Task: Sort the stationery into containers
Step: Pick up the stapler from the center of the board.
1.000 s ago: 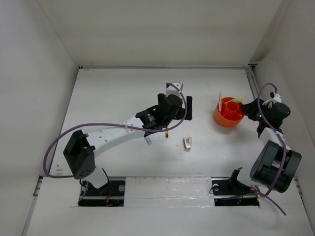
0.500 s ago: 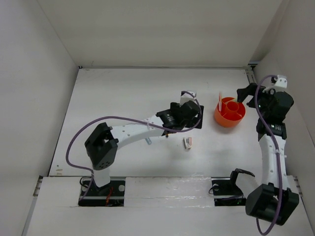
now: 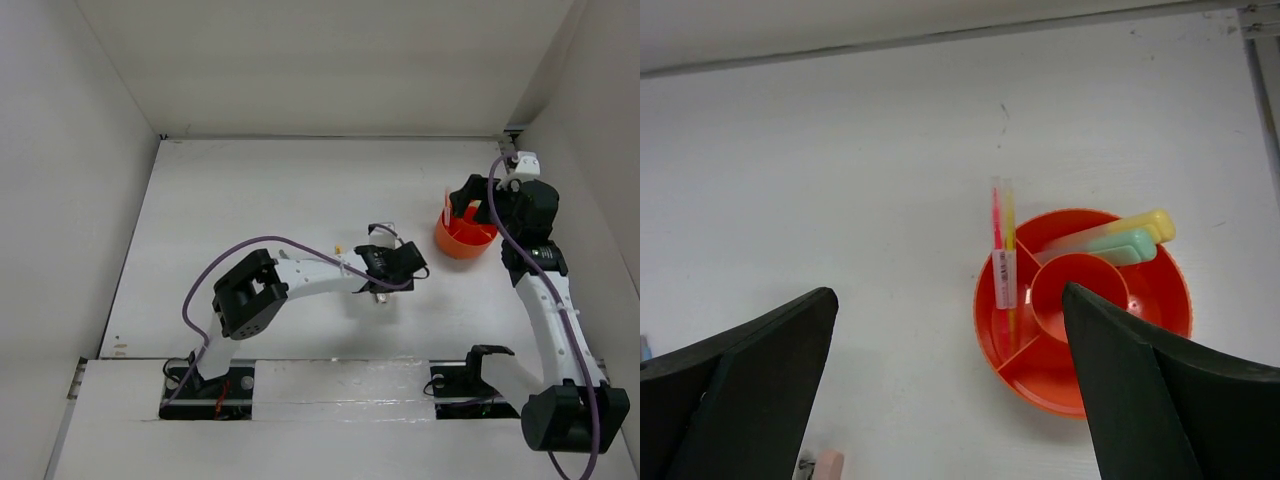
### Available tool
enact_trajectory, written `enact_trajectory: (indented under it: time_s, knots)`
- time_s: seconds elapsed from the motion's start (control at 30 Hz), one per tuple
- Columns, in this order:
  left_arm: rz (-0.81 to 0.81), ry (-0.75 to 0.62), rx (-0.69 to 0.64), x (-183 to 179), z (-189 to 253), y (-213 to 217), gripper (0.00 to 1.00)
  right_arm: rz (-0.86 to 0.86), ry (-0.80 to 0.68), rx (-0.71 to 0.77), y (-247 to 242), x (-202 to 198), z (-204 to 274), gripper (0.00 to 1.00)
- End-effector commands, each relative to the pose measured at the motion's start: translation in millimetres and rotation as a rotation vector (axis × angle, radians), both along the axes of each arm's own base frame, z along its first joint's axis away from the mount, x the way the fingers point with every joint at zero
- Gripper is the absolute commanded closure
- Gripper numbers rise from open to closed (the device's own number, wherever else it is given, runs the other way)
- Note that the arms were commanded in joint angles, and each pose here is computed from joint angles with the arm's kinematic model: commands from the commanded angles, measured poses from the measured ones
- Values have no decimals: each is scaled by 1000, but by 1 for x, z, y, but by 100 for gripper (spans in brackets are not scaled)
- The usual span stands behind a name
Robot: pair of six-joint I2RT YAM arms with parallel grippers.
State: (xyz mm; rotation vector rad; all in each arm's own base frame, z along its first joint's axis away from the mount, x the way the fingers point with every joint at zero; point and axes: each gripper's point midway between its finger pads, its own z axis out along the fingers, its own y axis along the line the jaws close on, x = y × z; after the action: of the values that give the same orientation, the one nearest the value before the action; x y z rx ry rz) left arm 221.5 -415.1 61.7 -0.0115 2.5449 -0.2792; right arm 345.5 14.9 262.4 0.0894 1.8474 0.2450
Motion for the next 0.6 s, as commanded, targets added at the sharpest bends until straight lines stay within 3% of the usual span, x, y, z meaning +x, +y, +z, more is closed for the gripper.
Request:
enact_trajectory:
  time_s: [0.0, 0.17, 0.33, 0.5, 0.57]
  knots:
    - [107, 0, -23, 4, 12, 6, 6, 14, -31, -30, 8, 4, 12, 0]
    - [119, 43, 14, -3, -13, 10, 16, 42, -40, -30, 17, 3, 16, 0]
    - [87, 91, 47, -9, -34, 6, 52, 59, -49, -17, 21, 0, 22, 0]
    - [82, 125, 81, -17, -52, 16, 52, 59, -58, -17, 21, -2, 27, 0]
    - [82, 126, 84, -19, -52, 19, 61, 68, -58, -15, 23, -2, 27, 0]
